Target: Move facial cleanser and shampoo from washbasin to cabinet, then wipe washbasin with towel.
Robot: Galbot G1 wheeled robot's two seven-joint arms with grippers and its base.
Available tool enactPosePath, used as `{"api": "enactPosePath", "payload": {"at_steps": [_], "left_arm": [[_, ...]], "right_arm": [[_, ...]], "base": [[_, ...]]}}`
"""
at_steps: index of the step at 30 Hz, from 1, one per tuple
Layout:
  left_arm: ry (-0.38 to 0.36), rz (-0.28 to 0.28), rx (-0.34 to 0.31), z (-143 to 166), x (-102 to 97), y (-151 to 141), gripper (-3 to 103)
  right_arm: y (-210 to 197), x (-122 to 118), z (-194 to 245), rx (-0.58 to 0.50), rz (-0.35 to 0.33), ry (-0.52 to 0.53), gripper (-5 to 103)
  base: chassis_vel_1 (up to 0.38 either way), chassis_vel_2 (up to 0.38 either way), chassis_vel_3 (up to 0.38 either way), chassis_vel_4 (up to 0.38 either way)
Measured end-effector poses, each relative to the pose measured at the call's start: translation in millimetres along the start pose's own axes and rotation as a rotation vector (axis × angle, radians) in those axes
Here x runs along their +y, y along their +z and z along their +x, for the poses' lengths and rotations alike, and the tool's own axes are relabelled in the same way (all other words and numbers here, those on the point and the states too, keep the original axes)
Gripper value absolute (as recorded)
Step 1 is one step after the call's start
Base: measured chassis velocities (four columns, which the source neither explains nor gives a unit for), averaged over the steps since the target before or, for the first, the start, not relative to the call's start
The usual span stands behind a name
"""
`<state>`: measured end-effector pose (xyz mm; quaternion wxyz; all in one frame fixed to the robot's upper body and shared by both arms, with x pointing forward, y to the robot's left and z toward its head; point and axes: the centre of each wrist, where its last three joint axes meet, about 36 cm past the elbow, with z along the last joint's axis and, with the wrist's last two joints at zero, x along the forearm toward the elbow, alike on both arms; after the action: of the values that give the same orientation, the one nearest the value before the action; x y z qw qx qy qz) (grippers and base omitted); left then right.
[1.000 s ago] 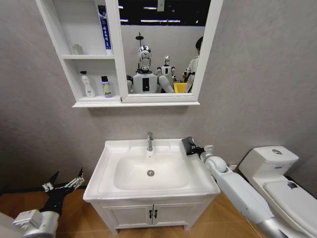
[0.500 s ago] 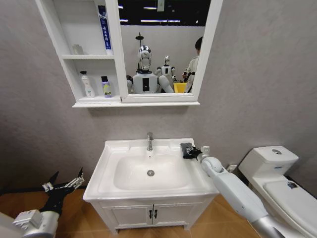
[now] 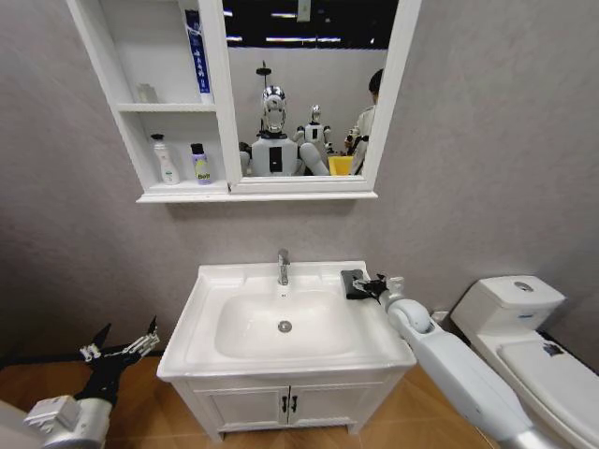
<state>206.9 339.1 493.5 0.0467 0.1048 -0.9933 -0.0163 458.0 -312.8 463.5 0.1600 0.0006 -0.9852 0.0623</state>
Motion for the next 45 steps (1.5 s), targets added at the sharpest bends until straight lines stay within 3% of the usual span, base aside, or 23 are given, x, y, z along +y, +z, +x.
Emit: {"api": "enactPosePath", "payload": {"at_steps": [10,16,20,45], "left_arm": [[0.0,0.0,0.0,0,0.0,0,100],[0.0,0.0,0.0,0,0.1,0,100],[0.0,0.0,0.0,0,0.0,0,100],[0.0,0.0,0.0,0,0.0,0,100]], "right_arm": [[-17,42,117,-0.161,0.047,0.072,100],[17,67,189,-0.21,0.117,0.155,100],[23,83,219,-0.231,0.092,0.18,100],[15,81,221,-0.215,0.076,0.158,100]], "base": [[0.0,0.0,0.0,0.0],[0.0,0.0,0.0,0.0],[0.0,0.0,0.0,0.0],[0.07,-0.067,-0.068,0.071]]}}
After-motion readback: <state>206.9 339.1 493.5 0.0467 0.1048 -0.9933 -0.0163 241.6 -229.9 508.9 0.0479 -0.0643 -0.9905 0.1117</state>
